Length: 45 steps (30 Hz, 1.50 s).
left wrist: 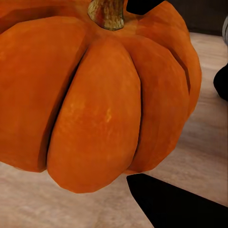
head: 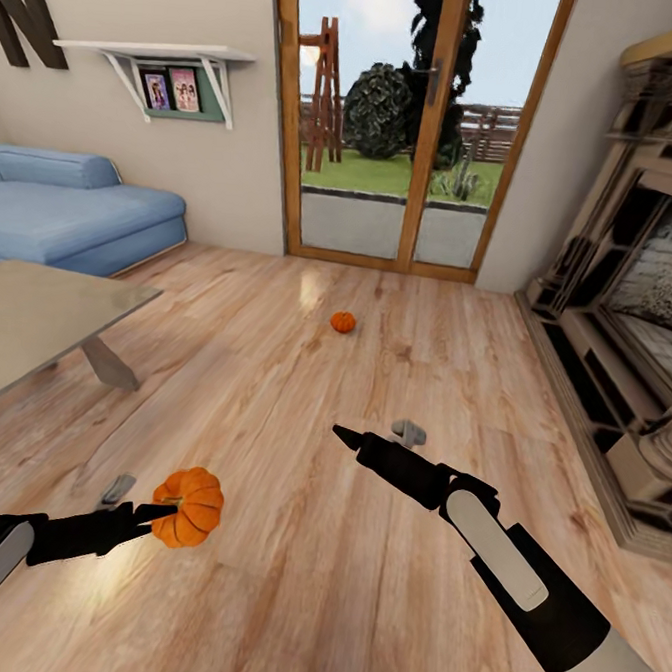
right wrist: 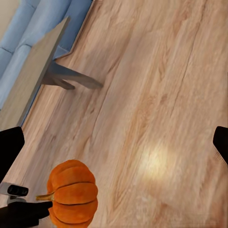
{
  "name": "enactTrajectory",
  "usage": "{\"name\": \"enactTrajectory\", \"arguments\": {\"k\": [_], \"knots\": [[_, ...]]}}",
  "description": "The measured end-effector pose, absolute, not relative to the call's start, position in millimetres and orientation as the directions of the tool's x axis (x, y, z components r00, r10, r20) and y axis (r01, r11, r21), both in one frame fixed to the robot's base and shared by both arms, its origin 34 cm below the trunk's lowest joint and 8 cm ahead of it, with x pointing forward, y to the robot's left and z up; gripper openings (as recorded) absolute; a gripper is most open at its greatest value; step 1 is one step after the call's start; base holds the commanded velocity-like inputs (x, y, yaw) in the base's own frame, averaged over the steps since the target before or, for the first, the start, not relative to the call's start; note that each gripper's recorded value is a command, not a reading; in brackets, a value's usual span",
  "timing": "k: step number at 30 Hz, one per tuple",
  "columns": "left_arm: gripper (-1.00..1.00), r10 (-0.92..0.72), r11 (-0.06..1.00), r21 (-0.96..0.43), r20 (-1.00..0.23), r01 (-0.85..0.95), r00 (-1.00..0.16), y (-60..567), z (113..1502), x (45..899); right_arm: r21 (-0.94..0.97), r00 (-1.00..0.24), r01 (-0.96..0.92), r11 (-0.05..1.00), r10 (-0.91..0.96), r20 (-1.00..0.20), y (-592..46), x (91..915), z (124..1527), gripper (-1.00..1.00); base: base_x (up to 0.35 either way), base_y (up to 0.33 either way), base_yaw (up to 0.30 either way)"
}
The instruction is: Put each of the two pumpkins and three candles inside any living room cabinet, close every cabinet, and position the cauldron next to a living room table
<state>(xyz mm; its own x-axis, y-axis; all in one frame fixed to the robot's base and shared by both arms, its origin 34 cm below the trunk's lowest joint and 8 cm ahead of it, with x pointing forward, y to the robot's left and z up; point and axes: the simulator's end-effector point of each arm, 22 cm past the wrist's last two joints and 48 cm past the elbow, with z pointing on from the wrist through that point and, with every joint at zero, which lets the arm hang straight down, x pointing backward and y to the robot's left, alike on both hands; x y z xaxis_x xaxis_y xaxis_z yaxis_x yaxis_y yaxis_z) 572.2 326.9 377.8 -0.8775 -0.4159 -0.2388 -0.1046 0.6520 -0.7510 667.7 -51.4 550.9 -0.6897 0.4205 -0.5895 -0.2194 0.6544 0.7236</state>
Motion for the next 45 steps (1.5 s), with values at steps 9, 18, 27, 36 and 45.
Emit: {"name": "enactTrajectory", "arguments": {"k": [9, 18, 27, 36, 45], "knots": [[-1.00, -0.419, 0.677, -0.727, -0.258, -0.110, -0.871, 353.8, 384.5, 572.6, 0.725, -0.690, -0.220, 0.652, 0.421, -0.588, -50.0, 667.5, 551.5, 1.00, 0.323, 0.000, -0.003], [-1.00, -0.444, 0.650, -0.754, -0.271, -0.098, -0.854, 360.0, 425.2, 589.6, 0.726, -0.690, -0.222, 0.650, 0.422, -0.588, -48.5, 667.3, 552.5, 1.00, 0.331, 0.000, -0.010], [-1.00, -0.443, 0.646, -0.758, -0.280, -0.087, -0.852, 357.3, 431.2, 591.2, 0.723, -0.685, -0.228, 0.652, 0.420, -0.595, -48.4, 666.7, 556.4, 1.00, 0.332, 0.000, -0.163], [-1.00, -0.450, 0.646, -0.758, -0.282, -0.091, -0.847, 363.2, 433.6, 590.1, 0.720, -0.683, -0.229, 0.655, 0.419, -0.598, -48.8, 666.9, 557.2, 1.00, 0.332, 0.000, -0.031], [-1.00, -0.451, 0.645, -0.758, -0.281, -0.093, -0.847, 363.7, 433.6, 589.6, 0.718, -0.682, -0.230, 0.657, 0.417, -0.600, -49.0, 667.0, 557.0, 1.00, 0.333, 0.000, 0.000]]}}
